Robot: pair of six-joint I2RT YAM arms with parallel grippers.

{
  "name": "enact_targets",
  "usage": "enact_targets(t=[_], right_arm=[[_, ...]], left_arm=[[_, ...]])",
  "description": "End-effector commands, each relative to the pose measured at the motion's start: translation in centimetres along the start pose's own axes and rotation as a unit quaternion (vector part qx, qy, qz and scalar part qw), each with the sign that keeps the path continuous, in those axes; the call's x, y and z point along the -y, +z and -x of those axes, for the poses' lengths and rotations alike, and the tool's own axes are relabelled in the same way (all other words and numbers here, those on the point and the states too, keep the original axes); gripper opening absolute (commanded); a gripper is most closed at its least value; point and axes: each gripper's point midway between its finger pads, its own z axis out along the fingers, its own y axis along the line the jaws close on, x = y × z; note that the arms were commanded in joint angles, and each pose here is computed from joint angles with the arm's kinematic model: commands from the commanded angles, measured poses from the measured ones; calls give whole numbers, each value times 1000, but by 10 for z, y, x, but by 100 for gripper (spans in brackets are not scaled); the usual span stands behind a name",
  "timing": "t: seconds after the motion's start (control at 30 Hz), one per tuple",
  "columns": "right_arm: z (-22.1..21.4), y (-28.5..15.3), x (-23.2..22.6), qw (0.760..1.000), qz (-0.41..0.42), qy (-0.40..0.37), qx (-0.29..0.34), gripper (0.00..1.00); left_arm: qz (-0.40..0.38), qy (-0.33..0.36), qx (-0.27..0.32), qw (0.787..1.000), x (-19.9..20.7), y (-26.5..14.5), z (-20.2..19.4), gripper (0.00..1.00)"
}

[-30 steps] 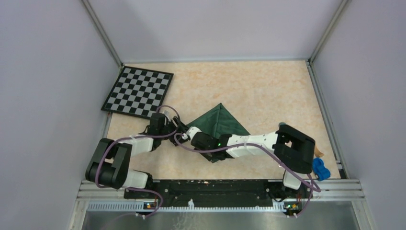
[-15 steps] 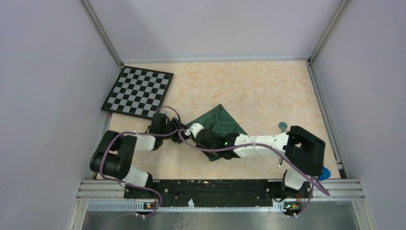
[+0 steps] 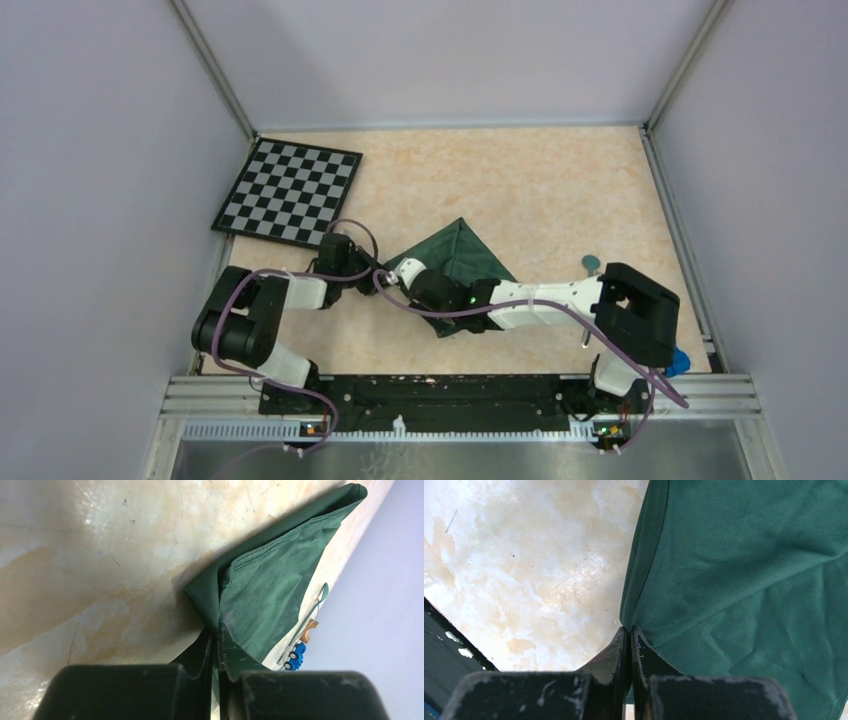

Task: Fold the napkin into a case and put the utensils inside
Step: Pick up the upper triangle-folded napkin from the center of the board, then turn over the upper triangle folded napkin at the center of the board.

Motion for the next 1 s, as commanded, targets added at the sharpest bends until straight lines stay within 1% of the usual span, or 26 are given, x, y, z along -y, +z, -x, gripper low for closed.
enact_targets(t=[0.0, 0.1, 0.17, 0.27, 0.37, 0.43, 0.5, 0.53, 0.57, 0.63, 0.67, 0.73, 0.77, 0.83, 0.9, 0.97], right_arm=[[22, -9, -5, 999, 19, 13, 40, 0], [31, -11, -16, 998, 44, 27, 48, 0], [41, -12, -32, 994, 83, 48, 61, 0], [63, -20, -66, 978, 169, 86, 83, 0], [99, -36, -106, 956, 246, 106, 117, 0], [132, -51, -134, 932, 311, 117, 144, 0], [163, -71, -158, 899, 381, 132, 171, 0], [177, -82, -168, 882, 411, 140, 184, 0], [194, -97, -178, 857, 450, 155, 199, 0], [211, -119, -190, 815, 512, 168, 214, 0], [216, -125, -193, 799, 531, 176, 220, 0], [217, -125, -196, 774, 562, 194, 216, 0], [214, -123, -196, 761, 577, 207, 213, 0], [202, -111, -187, 739, 597, 238, 202, 0], [185, -90, -170, 728, 600, 273, 188, 0], [158, -68, -149, 729, 588, 304, 176, 0]], left_arm=[[5, 26, 23, 999, 8, -2, 12, 1], [34, 13, 43, 998, 14, -16, 21, 0], [58, 1, 59, 997, 19, -33, 28, 0], [101, -11, 102, 990, 27, -72, 44, 0], [139, -25, 166, 976, 32, -121, 62, 0], [159, -31, 226, 960, 34, -164, 74, 0], [149, -18, 288, 946, 55, -208, 88, 0], [139, 5, 316, 939, 69, -228, 94, 0], [129, 39, 339, 931, 84, -247, 98, 0], [111, 85, 368, 919, 110, -272, 106, 0], [107, 108, 366, 918, 121, -275, 109, 0], [123, 125, 344, 922, 126, -266, 115, 0], [136, 130, 328, 926, 124, -255, 119, 0], [148, 144, 295, 933, 119, -219, 127, 0], [157, 160, 262, 939, 106, -177, 128, 0], [159, 174, 235, 943, 96, -137, 124, 0]])
